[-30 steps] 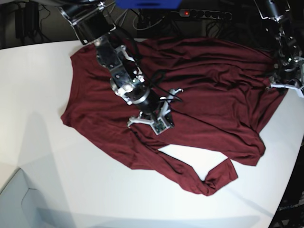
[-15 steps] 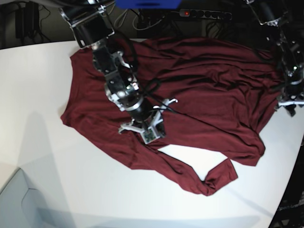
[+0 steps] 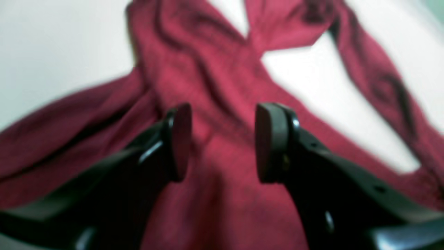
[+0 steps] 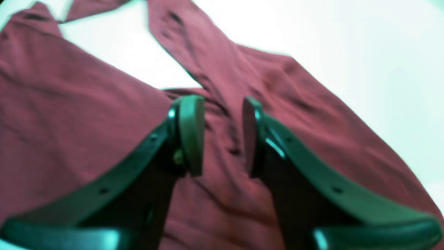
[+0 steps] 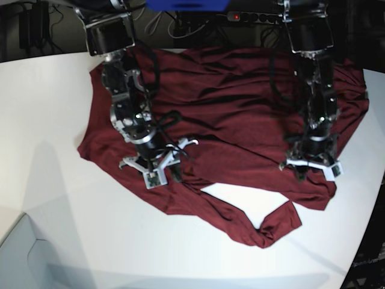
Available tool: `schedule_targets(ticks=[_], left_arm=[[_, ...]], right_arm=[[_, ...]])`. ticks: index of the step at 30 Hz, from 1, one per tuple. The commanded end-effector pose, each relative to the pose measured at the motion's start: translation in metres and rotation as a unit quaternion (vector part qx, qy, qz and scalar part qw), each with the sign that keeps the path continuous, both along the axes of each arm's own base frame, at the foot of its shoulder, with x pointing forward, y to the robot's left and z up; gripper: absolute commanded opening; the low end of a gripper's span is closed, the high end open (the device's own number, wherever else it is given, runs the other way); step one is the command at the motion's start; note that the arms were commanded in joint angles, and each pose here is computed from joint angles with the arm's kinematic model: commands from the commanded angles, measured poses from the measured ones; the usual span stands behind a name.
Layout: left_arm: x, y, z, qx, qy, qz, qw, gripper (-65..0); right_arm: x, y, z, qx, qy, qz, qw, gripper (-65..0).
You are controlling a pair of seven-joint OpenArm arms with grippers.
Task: Layout the t-shirt on the table in an organized manner, then fold the t-shirt properly
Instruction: 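Grasp the shirt edges with both grippers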
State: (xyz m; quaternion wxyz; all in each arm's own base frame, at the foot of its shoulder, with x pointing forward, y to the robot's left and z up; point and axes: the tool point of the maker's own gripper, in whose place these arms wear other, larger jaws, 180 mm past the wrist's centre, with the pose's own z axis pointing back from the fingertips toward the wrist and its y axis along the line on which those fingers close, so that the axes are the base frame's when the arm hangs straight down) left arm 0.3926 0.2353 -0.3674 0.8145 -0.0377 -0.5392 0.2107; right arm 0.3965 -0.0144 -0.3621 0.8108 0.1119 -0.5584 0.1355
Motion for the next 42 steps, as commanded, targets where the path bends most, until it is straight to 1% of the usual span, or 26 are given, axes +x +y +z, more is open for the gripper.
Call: schedule_targets(ticks=[1, 3, 5, 8, 11, 15, 17, 22, 27, 29, 35, 38, 42], left_arm=[[0.013, -0.004, 0.016, 0.002, -0.027, -0.006, 1.0, -35.7], [0.018, -0.01, 0.009, -0.003, -0.019, -0.011, 1.0, -35.7], [0.022, -0.019, -0.012, -0.014, 0.008, -0.017, 1.0, -35.7], [0.022, -0.018, -0.035, -0.023, 0.039, -0.015, 0.999, -35.7], [0.015, -0.013, -0.054, -0.026, 0.067, -0.009, 0.997, -35.7], [0.005, 0.013, -0.055, -0.004, 0.073, 0.0, 0.997, -35.7], [-0.007, 0.02, -0.06, 0.005, 0.082, 0.0, 0.997, -35.7], [-0.028, 0.035, -0.053, 0.034, 0.077, -0.002, 0.996, -35.7], [-0.039, 0.055, -0.038, 0.034, 0.06, 0.028, 0.997, -35.7], [-0.042, 0.052, -0.035, 0.031, 0.054, 0.029, 0.998, -35.7], [-0.055, 0.048, -0.024, 0.041, 0.042, 0.022, 0.998, -35.7], [-0.049, 0.044, -0.006, 0.046, 0.018, 0.018, 0.999, -35.7], [-0.036, 0.039, 0.04, 0.063, -0.042, 0.012, 0.997, -35.7]], right_arm=[[0.009, 0.006, 0.02, 0.014, -0.031, 0.002, 0.9994, -44.7], [0.002, 0.0, 0.011, 0.006, -0.021, 0.001, 0.9997, -44.7], [-0.002, -0.005, 0.004, -0.001, -0.015, 0.001, 0.9999, -44.7], [-0.008, -0.006, -0.008, -0.004, 0.001, 0.001, 1.0, -44.6], [-0.014, -0.016, -0.024, -0.018, 0.018, 0.001, 0.9997, -44.6], [-0.023, -0.023, -0.044, -0.031, 0.043, 0.002, 0.9986, -44.6], [-0.031, -0.027, -0.054, -0.033, 0.055, 0.0, 0.9979, -44.6], [-0.048, -0.029, -0.062, -0.038, 0.065, 0.004, 0.9972, -44.8], [-0.058, -0.026, -0.054, -0.032, 0.055, 0.006, 0.9979, -44.9], [-0.061, -0.025, -0.051, -0.03, 0.052, 0.007, 0.9981, -44.9], [-0.071, -0.024, -0.051, -0.028, 0.054, 0.009, 0.9981, -44.9], [-0.069, -0.032, -0.047, -0.038, 0.047, 0.009, 0.9982, -44.9], [-0.064, -0.035, -0.025, -0.035, 0.017, 0.006, 0.9992, -44.9]])
